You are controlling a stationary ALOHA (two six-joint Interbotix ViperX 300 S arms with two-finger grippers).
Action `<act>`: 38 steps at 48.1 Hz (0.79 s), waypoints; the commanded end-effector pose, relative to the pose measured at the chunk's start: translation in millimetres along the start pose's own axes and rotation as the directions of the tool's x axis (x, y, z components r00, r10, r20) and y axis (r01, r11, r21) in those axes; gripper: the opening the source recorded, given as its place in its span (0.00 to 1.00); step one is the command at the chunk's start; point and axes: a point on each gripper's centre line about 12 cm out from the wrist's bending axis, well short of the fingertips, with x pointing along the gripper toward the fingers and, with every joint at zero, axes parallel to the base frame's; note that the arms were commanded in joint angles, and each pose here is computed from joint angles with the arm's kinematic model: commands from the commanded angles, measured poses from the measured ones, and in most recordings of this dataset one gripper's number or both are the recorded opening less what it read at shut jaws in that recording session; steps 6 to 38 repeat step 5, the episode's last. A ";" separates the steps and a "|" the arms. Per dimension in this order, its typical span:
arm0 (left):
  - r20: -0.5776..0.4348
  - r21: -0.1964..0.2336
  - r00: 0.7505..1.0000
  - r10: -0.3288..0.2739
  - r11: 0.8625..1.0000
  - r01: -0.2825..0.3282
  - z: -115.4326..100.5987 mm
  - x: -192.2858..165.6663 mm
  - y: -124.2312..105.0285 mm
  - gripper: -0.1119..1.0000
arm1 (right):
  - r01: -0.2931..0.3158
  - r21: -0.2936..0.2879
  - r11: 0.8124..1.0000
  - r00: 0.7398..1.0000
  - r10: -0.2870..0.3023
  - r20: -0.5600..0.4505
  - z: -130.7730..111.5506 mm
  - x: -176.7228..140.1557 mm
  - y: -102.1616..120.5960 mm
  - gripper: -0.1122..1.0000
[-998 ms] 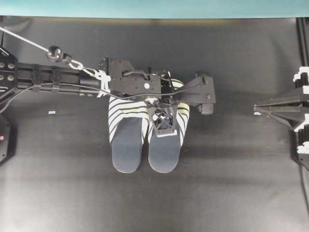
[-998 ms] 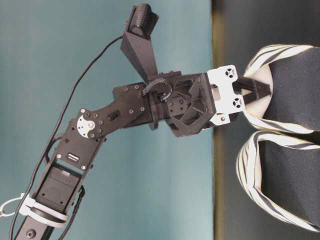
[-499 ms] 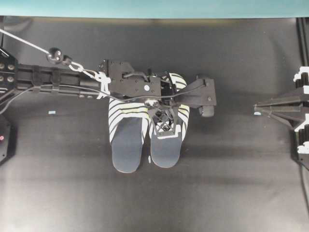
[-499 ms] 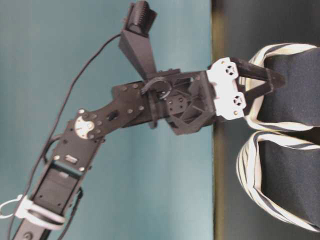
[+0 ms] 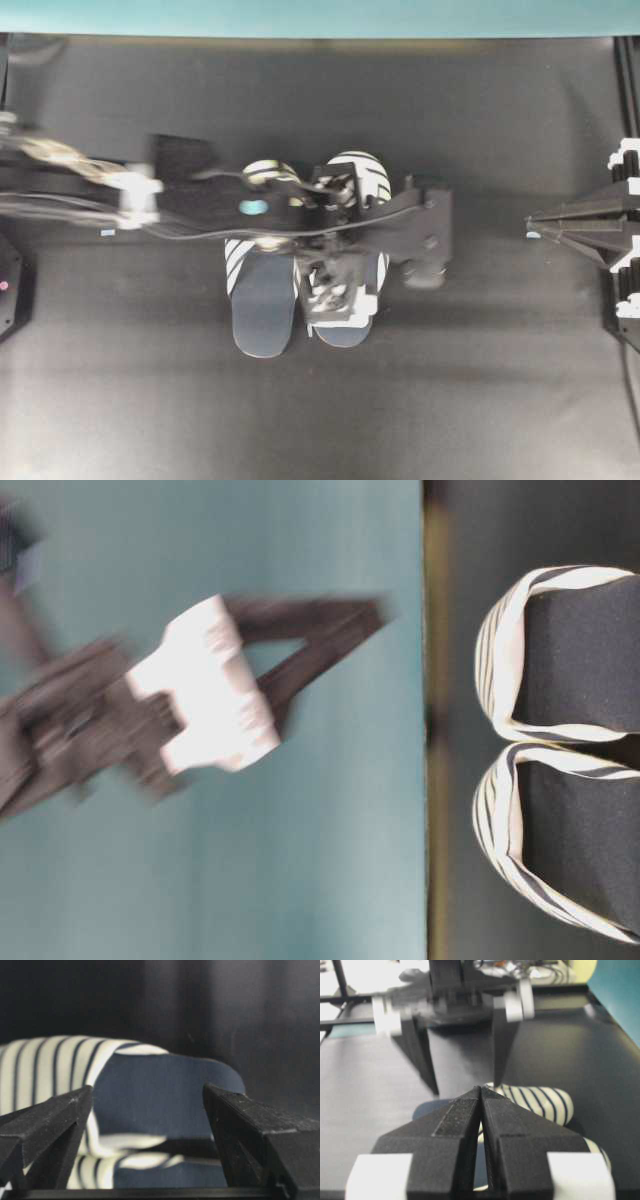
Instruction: Arrange the slippers with the left arm.
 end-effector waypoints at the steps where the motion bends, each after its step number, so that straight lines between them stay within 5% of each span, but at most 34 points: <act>1: 0.078 0.014 0.997 0.002 1.000 -0.003 -2.0 -31.4 1.1 0.87 | 0.006 -0.003 1.000 1.000 -0.006 0.008 2.6 0.7 -1.0 0.10; 5: 0.134 0.019 0.991 -0.004 1.000 0.002 -16.8 -37.1 -1.7 0.87 | 0.006 -0.004 1.000 1.000 -0.006 0.011 3.1 0.5 -0.9 0.10; 38: 0.134 0.019 0.991 -0.004 1.000 0.002 -16.8 -37.1 -1.7 0.87 | 0.006 -0.004 1.000 1.000 -0.006 0.011 3.1 0.5 -0.9 0.10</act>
